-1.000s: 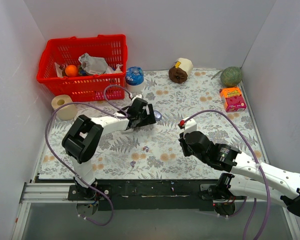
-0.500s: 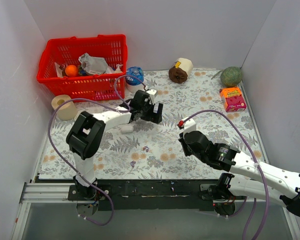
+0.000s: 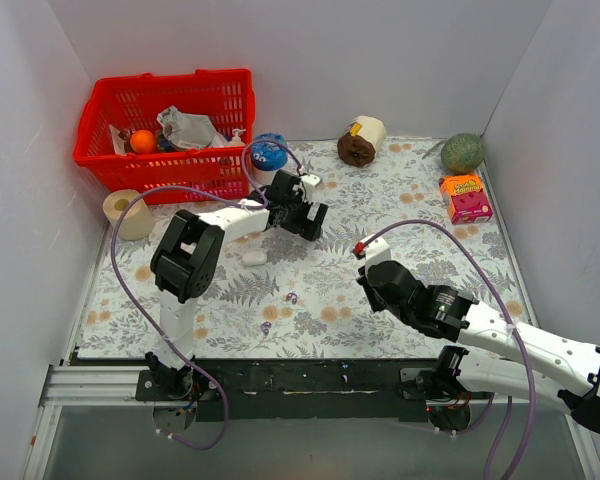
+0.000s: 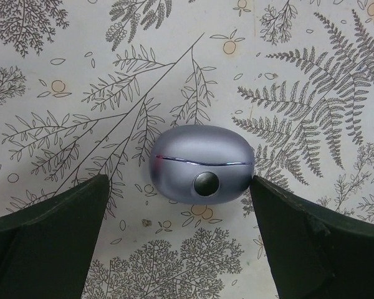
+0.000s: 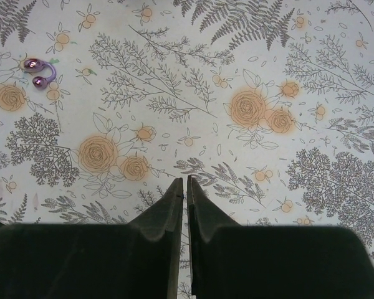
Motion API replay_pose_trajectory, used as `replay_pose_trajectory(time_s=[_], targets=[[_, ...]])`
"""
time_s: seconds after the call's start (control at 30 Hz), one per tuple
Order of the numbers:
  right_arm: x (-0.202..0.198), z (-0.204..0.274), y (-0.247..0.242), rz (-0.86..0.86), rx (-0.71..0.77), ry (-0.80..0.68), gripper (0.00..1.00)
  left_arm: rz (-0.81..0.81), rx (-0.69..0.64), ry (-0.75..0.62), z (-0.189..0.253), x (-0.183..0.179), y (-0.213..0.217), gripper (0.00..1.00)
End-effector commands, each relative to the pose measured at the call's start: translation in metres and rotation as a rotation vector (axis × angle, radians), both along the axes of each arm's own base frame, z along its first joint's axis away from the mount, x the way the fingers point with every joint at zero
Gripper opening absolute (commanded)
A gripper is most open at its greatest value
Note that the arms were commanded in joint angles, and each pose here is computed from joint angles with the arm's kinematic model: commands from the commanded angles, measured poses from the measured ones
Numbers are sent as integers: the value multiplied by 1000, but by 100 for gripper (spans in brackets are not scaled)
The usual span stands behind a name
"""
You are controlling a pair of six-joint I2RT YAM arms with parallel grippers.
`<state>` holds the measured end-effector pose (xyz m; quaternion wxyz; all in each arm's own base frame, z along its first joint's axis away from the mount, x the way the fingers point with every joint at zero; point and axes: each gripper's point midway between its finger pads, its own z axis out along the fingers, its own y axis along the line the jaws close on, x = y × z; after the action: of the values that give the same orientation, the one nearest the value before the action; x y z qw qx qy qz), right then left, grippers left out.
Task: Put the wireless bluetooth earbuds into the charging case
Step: Pick up the charging case at the center of the board.
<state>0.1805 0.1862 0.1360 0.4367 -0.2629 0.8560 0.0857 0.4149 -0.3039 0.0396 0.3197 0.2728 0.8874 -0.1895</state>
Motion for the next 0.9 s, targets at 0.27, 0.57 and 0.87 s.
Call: replay_pose_trajectory(time_s=[0.27,0.57,0.87], targets=[[11,12,8,-1,40,-51,13,-93,63,-33,-8,-4,-12,97],[10,8,1,-5,37,-58,13,-67,155,-30,-25,-2,-6,89],[10,9,0,-6,46,-63,13,-60,228,-23,-34,-8,5,79]])
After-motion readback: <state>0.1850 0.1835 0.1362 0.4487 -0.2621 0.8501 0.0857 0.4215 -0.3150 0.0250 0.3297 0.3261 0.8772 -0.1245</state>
